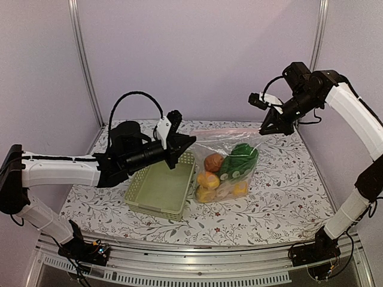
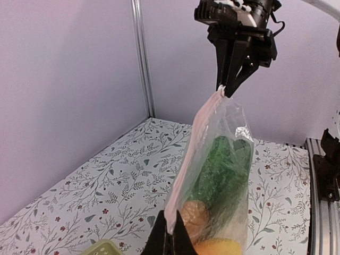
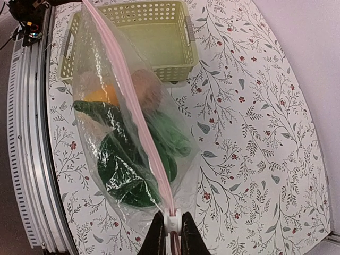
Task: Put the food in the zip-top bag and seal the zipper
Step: Zip the zipper on the zipper food storage bag.
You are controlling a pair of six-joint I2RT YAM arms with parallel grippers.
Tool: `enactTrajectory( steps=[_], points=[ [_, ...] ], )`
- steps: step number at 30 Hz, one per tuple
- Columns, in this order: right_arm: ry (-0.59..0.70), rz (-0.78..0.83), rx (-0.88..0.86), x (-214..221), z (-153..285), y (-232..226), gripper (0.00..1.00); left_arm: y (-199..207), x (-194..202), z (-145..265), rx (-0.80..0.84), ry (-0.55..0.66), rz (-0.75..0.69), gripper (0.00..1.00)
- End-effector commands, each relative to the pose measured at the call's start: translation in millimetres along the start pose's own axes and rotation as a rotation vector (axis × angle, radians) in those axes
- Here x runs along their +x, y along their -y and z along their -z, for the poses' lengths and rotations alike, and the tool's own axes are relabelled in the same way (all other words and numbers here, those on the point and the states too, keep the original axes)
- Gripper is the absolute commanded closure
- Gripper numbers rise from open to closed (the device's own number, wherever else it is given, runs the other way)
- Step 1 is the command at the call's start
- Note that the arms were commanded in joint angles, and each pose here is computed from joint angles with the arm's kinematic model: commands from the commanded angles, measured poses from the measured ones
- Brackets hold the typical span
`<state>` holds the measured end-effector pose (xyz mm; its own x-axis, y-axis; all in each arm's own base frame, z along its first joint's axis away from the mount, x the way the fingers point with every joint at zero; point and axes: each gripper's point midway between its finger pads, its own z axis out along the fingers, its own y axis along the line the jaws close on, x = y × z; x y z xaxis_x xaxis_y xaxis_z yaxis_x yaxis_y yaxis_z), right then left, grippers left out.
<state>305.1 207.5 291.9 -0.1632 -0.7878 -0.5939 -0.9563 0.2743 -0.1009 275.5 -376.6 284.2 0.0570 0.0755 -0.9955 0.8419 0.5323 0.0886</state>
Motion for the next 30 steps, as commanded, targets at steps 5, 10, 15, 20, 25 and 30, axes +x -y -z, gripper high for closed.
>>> enactTrajectory(
  steps=[5,10,15,20,25,30],
  points=[
    [-0.093,-0.033,0.023,32.2,11.7,-2.3,0.96,-21.4,-7.8,10.0,-0.064,0.025,0.010,1.00],
    [-0.104,-0.041,0.025,38.5,12.1,-2.6,0.96,-21.8,-6.7,10.2,-0.064,0.023,0.011,1.00],
    [-0.104,-0.046,0.028,40.5,13.4,-1.3,0.96,-21.0,-4.5,8.5,-0.057,0.019,0.018,1.00],
    [-0.105,-0.047,0.034,40.8,14.0,-0.1,0.96,-20.7,-1.9,4.8,-0.053,0.013,0.014,1.00],
    [-0.112,-0.051,0.035,43.6,14.6,0.8,0.96,-21.5,0.3,4.1,-0.055,0.009,0.015,1.00],
    [-0.115,-0.052,0.033,46.7,13.9,2.2,0.96,-20.8,-0.5,-1.1,-0.044,0.017,0.017,1.00]
  ],
)
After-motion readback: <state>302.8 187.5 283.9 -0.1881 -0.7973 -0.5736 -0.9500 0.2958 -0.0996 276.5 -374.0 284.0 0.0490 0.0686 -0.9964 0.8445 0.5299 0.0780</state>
